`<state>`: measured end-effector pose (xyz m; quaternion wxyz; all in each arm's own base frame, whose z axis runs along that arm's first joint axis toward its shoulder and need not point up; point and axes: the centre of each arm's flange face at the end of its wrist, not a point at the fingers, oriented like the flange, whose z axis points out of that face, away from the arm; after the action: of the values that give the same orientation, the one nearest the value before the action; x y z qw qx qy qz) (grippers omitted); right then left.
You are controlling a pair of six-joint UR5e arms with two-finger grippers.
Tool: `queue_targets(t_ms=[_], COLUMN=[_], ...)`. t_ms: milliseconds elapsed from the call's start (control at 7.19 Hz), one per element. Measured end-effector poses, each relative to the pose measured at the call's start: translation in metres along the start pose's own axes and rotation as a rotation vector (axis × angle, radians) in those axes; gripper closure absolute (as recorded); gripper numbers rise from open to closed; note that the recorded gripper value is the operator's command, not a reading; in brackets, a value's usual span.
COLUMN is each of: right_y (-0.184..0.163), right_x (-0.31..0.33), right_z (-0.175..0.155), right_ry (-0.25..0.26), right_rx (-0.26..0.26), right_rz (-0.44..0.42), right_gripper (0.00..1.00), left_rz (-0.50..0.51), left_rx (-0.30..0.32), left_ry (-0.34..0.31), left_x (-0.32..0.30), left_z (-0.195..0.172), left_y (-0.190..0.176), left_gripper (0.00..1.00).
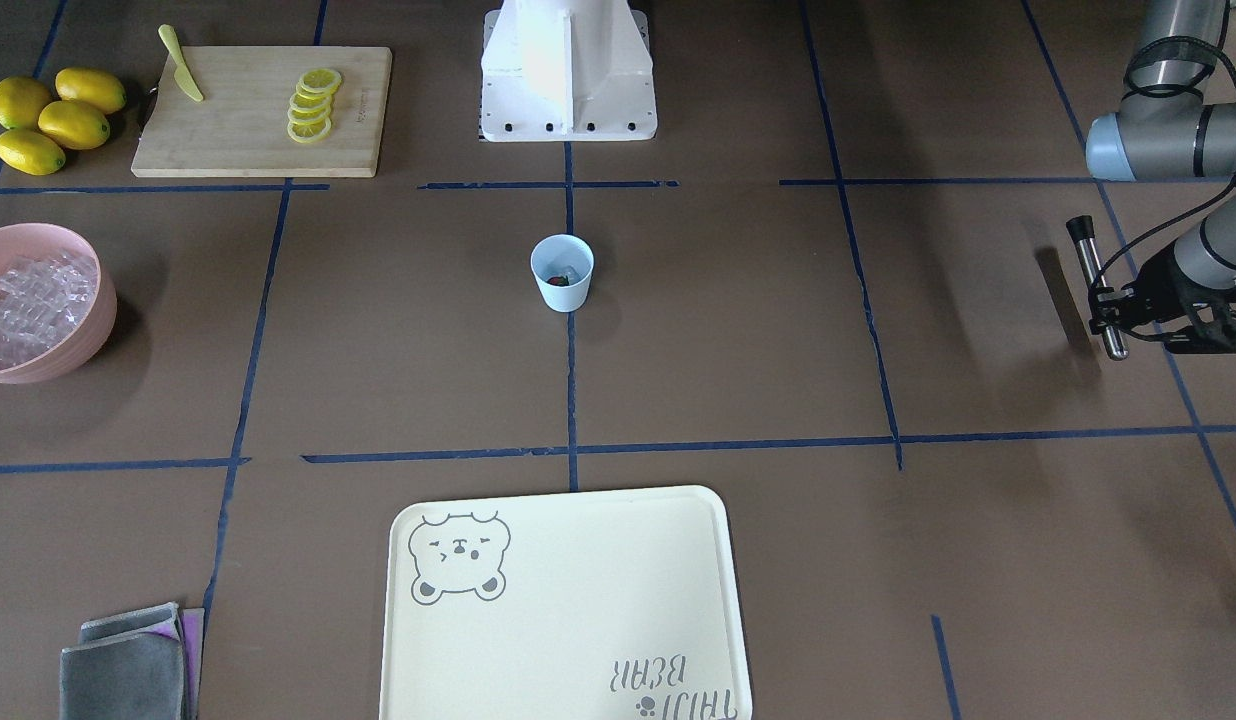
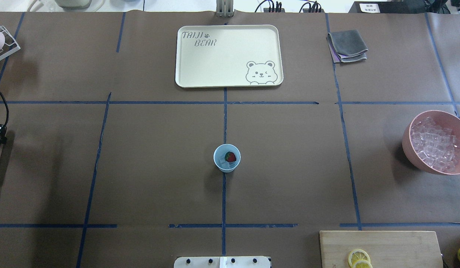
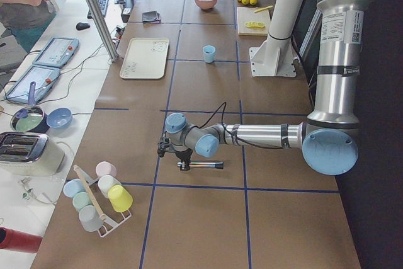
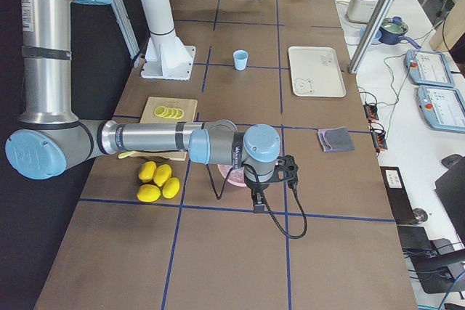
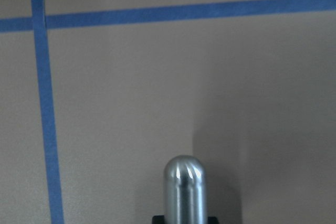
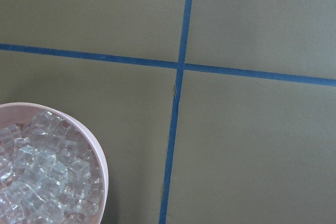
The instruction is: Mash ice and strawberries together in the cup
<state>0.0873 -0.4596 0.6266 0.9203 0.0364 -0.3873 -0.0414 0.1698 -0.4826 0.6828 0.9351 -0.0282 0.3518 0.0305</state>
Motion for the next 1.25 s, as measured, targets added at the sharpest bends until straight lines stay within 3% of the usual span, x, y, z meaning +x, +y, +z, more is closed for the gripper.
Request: queue_targets(t_ms=[139, 695, 1251], right_y=[0.000, -0.001, -0.001], right_x=[0.000, -0.003, -0.003], right_z=[0.000, -0.003, -0.003], right_ry=[0.000, -0.005, -0.003], right_rx=[0.001, 0.006, 0.007], right_rz=[-0.001, -0.003, -0.007], right_gripper=[0.01, 0.01, 0.01], left_rz=[-0.002, 0.009, 0.136], left_rx=[-0.002, 0.056, 0.118], left_ry=[0.001, 0.027, 0.071], left_x=[-0.002, -0.004, -0.068], left_z=[0.001, -0.020, -0.096], left_y=[0.000, -0.012, -0.021], left_gripper=[0.01, 0.00, 0.00])
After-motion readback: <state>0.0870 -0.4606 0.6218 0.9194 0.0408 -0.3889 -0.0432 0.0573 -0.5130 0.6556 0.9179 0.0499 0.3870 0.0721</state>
